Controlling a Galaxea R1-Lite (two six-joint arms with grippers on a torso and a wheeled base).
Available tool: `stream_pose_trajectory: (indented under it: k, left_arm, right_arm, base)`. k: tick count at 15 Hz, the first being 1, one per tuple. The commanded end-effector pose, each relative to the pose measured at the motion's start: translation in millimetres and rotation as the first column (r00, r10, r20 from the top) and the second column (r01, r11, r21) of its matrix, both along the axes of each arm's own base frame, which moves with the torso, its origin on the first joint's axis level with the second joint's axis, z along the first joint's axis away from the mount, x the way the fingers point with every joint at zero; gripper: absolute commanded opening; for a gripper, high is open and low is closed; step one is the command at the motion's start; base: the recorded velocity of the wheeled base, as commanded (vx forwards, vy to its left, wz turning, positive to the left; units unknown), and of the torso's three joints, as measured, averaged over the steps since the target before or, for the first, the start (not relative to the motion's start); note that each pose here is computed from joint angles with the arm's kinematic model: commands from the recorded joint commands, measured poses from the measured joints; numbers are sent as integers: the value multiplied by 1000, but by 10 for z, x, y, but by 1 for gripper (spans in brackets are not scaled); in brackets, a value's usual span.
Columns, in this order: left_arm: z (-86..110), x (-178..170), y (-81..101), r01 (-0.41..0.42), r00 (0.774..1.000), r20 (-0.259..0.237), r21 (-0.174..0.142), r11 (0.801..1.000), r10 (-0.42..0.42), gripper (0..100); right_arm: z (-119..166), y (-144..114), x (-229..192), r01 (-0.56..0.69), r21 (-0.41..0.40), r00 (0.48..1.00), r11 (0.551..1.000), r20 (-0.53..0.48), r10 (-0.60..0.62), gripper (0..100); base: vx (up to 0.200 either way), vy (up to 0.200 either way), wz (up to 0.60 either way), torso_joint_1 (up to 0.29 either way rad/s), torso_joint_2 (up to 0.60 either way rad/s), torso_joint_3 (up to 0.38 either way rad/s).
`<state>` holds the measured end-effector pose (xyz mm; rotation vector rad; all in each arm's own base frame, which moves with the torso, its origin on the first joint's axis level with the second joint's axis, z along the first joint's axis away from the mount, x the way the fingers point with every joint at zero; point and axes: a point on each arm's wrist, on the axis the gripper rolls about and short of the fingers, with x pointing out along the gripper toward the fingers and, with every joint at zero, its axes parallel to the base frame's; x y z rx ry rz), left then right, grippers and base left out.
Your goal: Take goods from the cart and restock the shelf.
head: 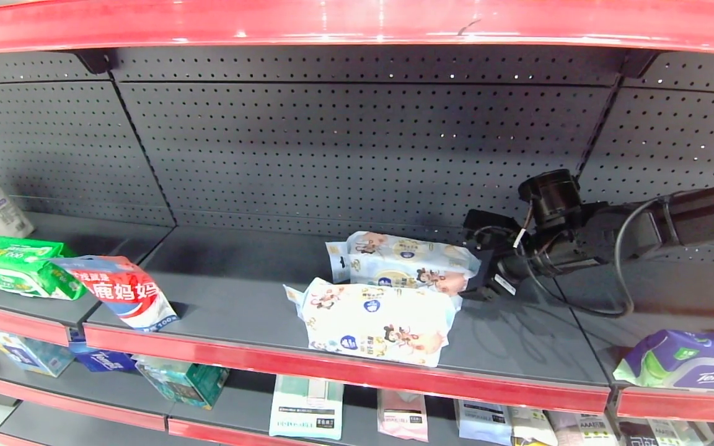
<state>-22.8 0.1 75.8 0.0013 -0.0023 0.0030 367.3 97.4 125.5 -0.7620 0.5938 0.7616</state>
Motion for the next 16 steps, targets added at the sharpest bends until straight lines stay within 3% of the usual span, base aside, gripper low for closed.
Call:
stream_pose_trajectory:
  k: [1,8,12,13,16]
  left_arm:
    - [0,0,0,0,1000,1,0,1000,0,100]
    - [0,0,0,0,1000,1,0,1000,0,100]
    - [0,0,0,0,1000,1,0,1000,0,100]
    - [0,0,0,0,1000,1,0,1000,0,100]
    - [0,0,0,-2,1000,1,0,1000,2,100]
  right_arm:
    - [12,-12,22,23,1,1000,1000,18,-23,100]
    - [-11,-26,28,72,-17,997,997,17,-72,100]
    - [68,-99,-77,129,20,992,991,0,-129,100]
    - [101,-270,-218,218,32,976,975,-27,-218,100]
    - [137,-542,-326,331,49,943,942,-47,-329,100]
  base:
    - [0,0,0,0,0,0]
    - [0,0,0,0,0,0]
    - [0,0,0,0,0,0]
    - [0,0,0,0,0,0]
    - [0,0,0,0,0,0]
